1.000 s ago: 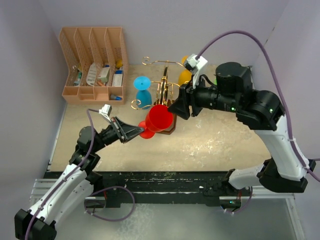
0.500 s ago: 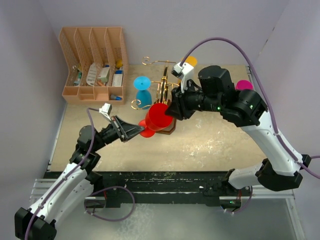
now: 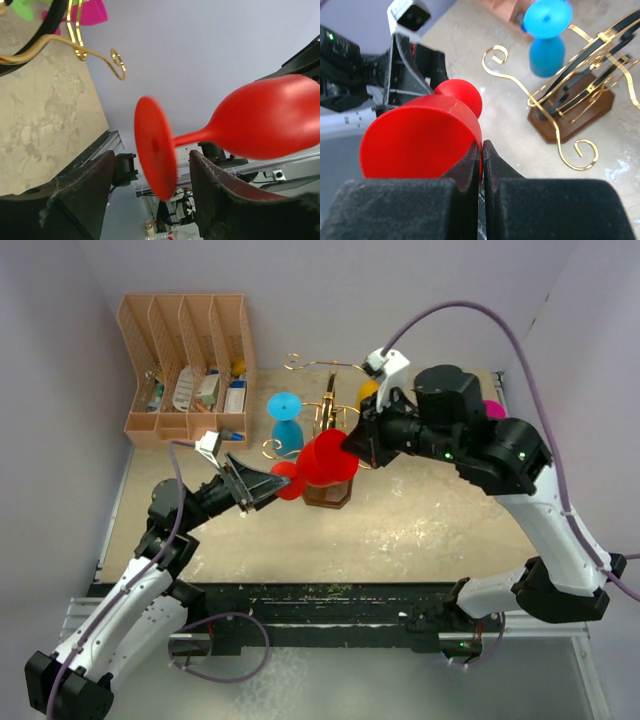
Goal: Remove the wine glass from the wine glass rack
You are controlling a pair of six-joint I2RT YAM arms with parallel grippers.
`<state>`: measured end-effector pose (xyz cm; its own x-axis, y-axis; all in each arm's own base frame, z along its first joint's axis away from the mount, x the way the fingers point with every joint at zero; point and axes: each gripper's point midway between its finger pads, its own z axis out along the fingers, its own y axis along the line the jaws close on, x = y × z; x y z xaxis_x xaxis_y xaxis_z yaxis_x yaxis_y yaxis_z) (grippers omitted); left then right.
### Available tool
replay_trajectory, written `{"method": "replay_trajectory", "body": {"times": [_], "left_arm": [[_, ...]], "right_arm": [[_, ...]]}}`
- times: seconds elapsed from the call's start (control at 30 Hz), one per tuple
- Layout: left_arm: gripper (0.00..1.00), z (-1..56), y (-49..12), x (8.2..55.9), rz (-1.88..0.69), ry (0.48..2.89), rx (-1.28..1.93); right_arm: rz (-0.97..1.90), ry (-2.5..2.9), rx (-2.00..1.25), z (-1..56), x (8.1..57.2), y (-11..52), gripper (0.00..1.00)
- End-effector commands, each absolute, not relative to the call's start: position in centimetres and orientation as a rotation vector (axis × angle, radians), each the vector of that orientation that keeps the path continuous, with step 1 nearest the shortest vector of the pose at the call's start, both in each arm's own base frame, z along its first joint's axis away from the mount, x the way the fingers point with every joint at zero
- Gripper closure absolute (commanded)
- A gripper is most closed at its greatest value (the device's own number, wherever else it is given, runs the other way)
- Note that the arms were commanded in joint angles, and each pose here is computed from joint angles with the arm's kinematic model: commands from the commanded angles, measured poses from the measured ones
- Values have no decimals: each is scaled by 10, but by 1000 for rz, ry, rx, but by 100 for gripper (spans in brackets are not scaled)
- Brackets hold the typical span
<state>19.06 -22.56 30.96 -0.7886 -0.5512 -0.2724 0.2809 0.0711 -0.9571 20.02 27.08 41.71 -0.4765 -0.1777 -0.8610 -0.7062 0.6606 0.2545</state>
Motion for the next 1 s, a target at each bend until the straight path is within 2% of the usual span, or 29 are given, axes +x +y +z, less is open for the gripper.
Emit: {"method": "replay_trajectory", "body": {"times": [0.0, 0.13, 0.57, 0.8, 0.97], "left_arm": [[33, 345, -224, 184, -1747, 1679, -141], [30, 343, -221, 185, -1689, 1709, -137], [29, 347, -219, 184, -1625, 1720, -89], [29, 350, -216, 179, -1602, 1722, -82], [29, 355, -214, 177, -1587, 1719, -71]], "right_arm": [[725, 1823, -463, 489, 198, 225, 100], [611, 1758, -300, 516, 202, 183, 100], [108, 1682, 181, 535, 266, 86, 100], [103, 1839, 204, 478, 332, 51, 100], [161, 1958, 229, 431, 345, 35, 100]]}}
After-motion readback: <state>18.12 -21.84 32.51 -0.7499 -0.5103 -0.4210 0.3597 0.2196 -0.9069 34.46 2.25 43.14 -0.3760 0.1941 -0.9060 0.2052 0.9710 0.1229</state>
